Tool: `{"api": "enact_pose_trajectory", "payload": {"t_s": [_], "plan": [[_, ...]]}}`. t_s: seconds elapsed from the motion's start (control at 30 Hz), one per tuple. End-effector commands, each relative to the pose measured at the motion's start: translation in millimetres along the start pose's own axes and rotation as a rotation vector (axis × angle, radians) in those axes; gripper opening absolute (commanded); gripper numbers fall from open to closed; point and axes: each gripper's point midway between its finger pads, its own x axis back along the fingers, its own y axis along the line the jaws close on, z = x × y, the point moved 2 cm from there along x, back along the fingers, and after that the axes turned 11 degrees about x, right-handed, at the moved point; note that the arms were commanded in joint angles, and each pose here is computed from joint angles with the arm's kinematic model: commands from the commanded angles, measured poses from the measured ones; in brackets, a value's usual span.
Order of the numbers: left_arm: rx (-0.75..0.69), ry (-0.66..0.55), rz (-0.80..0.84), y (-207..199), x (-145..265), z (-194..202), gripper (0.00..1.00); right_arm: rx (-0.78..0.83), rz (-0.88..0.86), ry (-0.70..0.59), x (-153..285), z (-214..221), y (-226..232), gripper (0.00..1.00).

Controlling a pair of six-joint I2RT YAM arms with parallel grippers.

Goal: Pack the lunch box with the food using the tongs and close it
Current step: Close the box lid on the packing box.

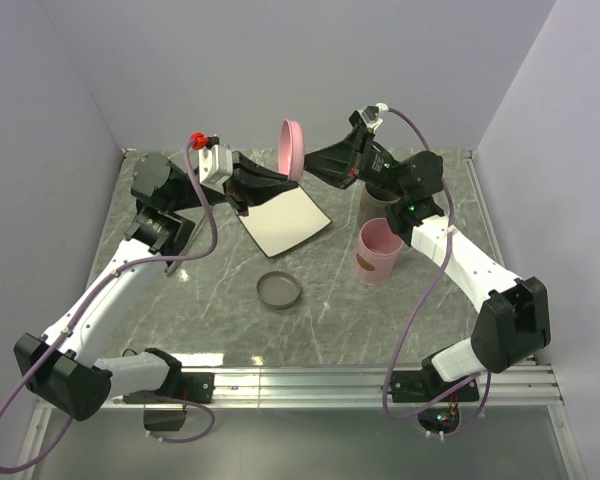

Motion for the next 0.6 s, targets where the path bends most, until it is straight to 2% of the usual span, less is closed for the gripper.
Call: {"api": "enact_pose_trajectory", "payload": {"t_s": [0.0, 0.03, 0.1, 0.17, 0.23, 0.37, 0.47, 0.57], "plan": [[-0.017, 0.0, 0.025, -1, -4, -5, 0.0, 0.093, -0.105, 0.018, 4, 9, 44, 0.17], [-0.017, 0.0, 0.022, -1, -5, -5, 0.0, 0.099, -0.107, 0.02, 3, 9, 46, 0.09], [-0.006, 0.004, 0.01, 1, -5, -4, 0.0, 0.116, -0.101, 0.024, 3, 9, 47, 0.0], [0.005, 0.006, 0.003, 2, -5, -4, 0.01, 0.123, -0.08, 0.029, 3, 8, 44, 0.0], [0.026, 0.01, -0.008, 3, -4, -2, 0.05, 0.166, -0.065, 0.026, 6, 6, 44, 0.0], [0.043, 0.005, -0.024, 2, -3, -4, 0.3, 0.202, -0.016, 0.001, 18, -5, 37, 0.0], [0.059, -0.001, -0.045, 2, -1, -6, 0.36, 0.224, 0.025, -0.019, 27, -14, 32, 0.0], [0.081, -0.007, -0.078, 4, 0, -9, 0.37, 0.273, 0.101, -0.016, 34, -20, 24, 0.0]]}}
